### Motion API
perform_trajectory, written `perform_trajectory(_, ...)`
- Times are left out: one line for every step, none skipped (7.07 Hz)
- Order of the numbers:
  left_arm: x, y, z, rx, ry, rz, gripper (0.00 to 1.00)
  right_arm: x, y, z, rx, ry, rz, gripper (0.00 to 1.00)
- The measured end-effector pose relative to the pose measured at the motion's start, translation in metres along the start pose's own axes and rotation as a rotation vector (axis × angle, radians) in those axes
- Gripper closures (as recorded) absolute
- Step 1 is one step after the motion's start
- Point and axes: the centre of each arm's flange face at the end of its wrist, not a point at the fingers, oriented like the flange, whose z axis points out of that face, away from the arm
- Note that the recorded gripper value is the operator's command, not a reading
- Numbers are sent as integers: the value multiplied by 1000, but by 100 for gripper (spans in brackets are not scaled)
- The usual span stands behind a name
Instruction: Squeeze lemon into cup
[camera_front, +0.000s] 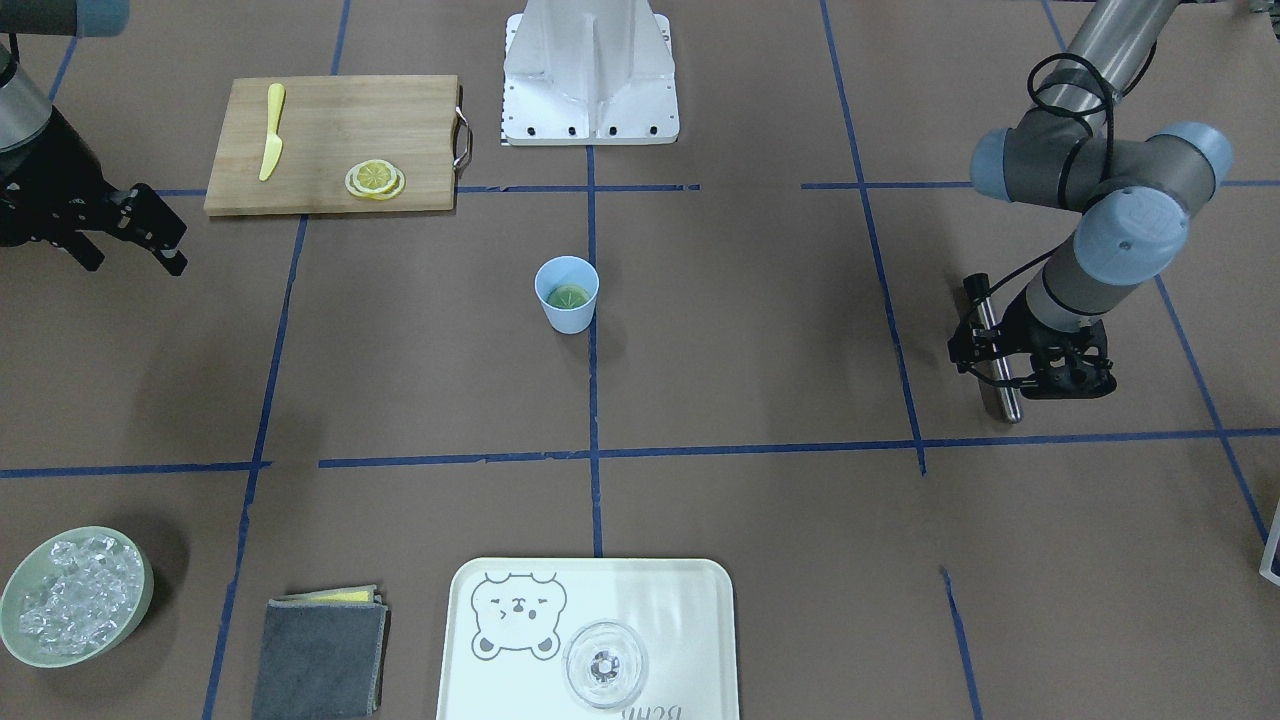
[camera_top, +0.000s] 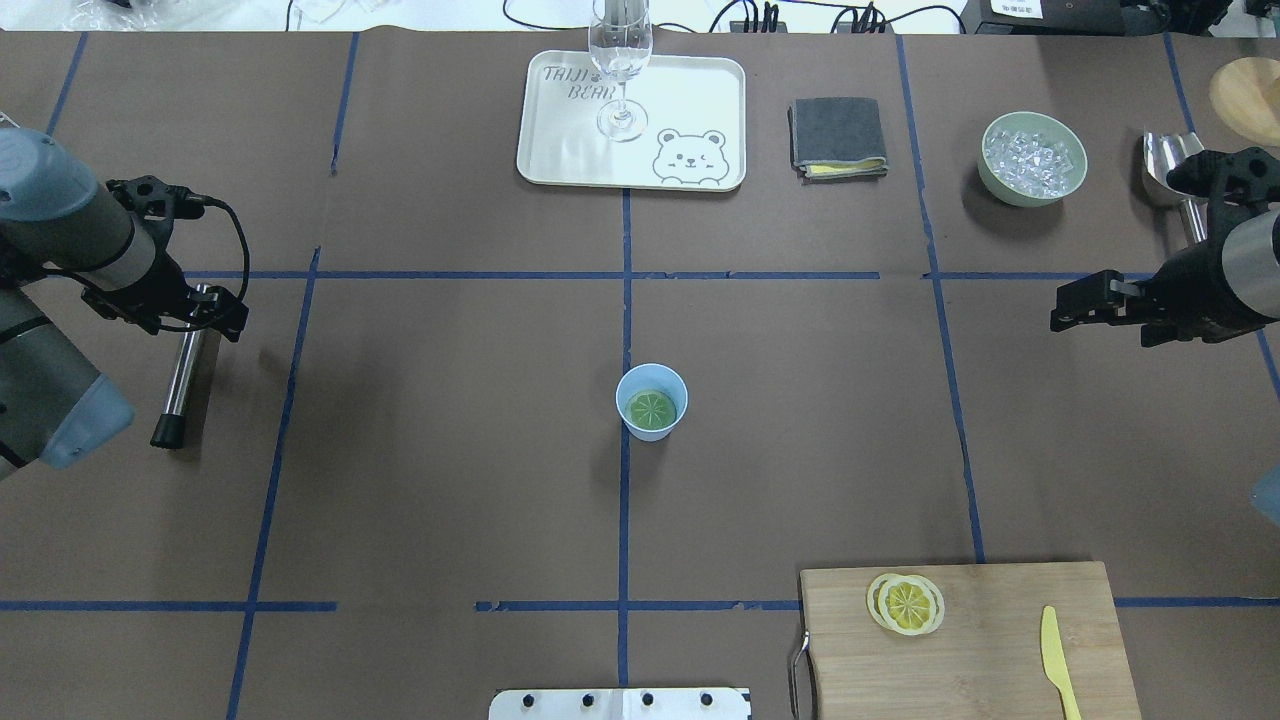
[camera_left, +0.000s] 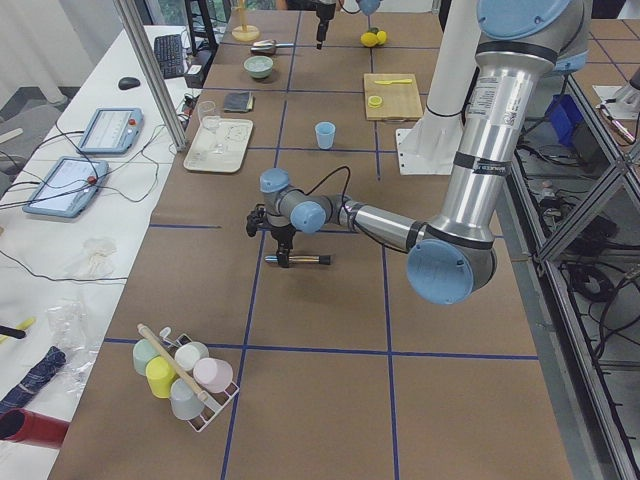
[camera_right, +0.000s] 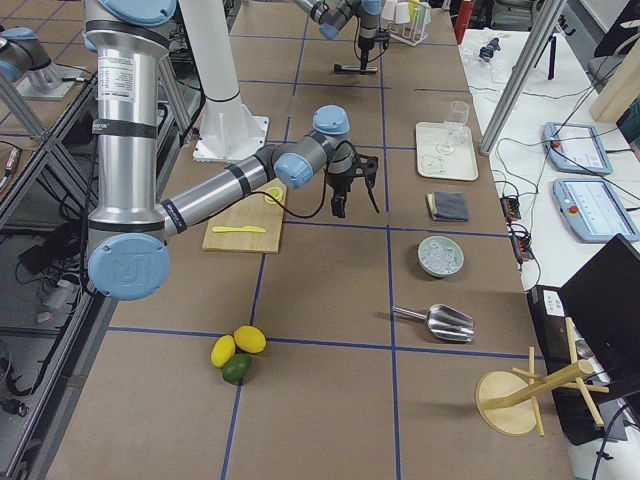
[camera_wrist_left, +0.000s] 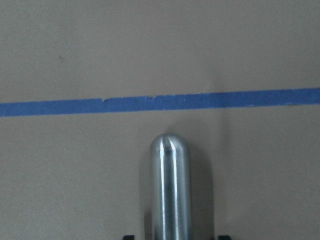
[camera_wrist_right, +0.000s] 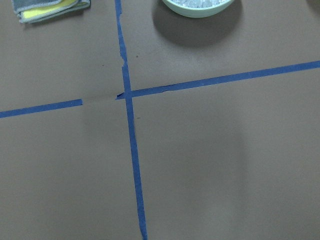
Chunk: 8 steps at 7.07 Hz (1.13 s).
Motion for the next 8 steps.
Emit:
perform_trajectory(6,-1,-25,34,21,8,0,-1,0,0,1,-2,-1,0)
perform_trajectory(3,-5,-65,81,36,17,0,0,-2,-2,3,-4,-3,0)
perform_trajectory(-18,-14,-114,131,49,53,0,6,-7,-7,6,-7,-8,0)
perform_trajectory(-59,-19,-156,165,55,107,0,22,-19,-12,0,-11,-26,0)
perform_trajectory(-115,-16,-186,193,48,156,0,51,-38,-17,-15,-16,-53,0)
perform_trajectory(-176,-7,-207,218,22,193,0,91,-61,-21,-22,-17,-86,0)
perform_trajectory(-236,5,-218,227,-8,205,0,133,-79,-23,-26,-13,-121,0)
perform_trajectory(-293,19,-221,210,-23,204,0,180,-93,-24,-35,-15,-152,0)
